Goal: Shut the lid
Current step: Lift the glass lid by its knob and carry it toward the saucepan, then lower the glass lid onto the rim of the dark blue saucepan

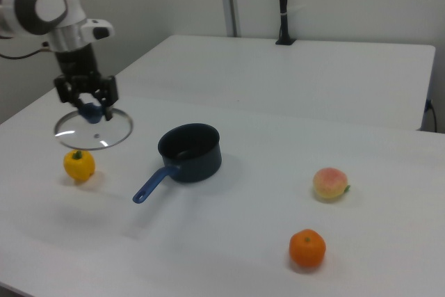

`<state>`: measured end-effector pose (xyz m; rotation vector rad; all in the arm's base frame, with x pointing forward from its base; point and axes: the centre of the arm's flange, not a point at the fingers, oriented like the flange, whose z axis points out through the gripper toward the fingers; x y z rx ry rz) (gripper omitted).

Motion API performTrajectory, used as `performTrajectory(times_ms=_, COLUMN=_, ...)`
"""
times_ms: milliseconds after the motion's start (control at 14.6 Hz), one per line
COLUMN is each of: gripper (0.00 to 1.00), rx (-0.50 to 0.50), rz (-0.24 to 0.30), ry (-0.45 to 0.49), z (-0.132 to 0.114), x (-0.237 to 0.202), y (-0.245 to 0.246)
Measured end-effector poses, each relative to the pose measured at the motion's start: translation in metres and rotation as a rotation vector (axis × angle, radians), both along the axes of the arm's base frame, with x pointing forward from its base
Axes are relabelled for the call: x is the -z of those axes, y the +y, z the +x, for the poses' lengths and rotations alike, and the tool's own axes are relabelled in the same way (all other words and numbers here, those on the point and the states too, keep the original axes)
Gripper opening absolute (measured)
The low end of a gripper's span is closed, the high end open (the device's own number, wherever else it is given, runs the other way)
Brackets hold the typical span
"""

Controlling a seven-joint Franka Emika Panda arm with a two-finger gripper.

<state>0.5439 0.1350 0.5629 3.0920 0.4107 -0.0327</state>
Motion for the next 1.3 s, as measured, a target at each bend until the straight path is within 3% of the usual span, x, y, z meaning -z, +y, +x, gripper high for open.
performTrajectory(times_ms=412, gripper=0.62, rx=0.052, rz=-0.064, ry=-0.031, z=0.082, x=0.023, y=-0.049)
performTrajectory(times_ms=755, gripper=0.62, rx=0.007, rz=-0.132, ry=-0.104, z=0.133, x=0.089, y=-0.049)
performTrajectory(times_ms=893, gripper=0.62, rx=-0.006, rz=-0.140, ry=-0.113, z=0.145, x=0.114, y=-0.047)
performTrajectory(times_ms=1305, gripper=0.62, rx=-0.036, rz=-0.169, ry=-0.144, z=0.156, x=0.136, y=-0.044)
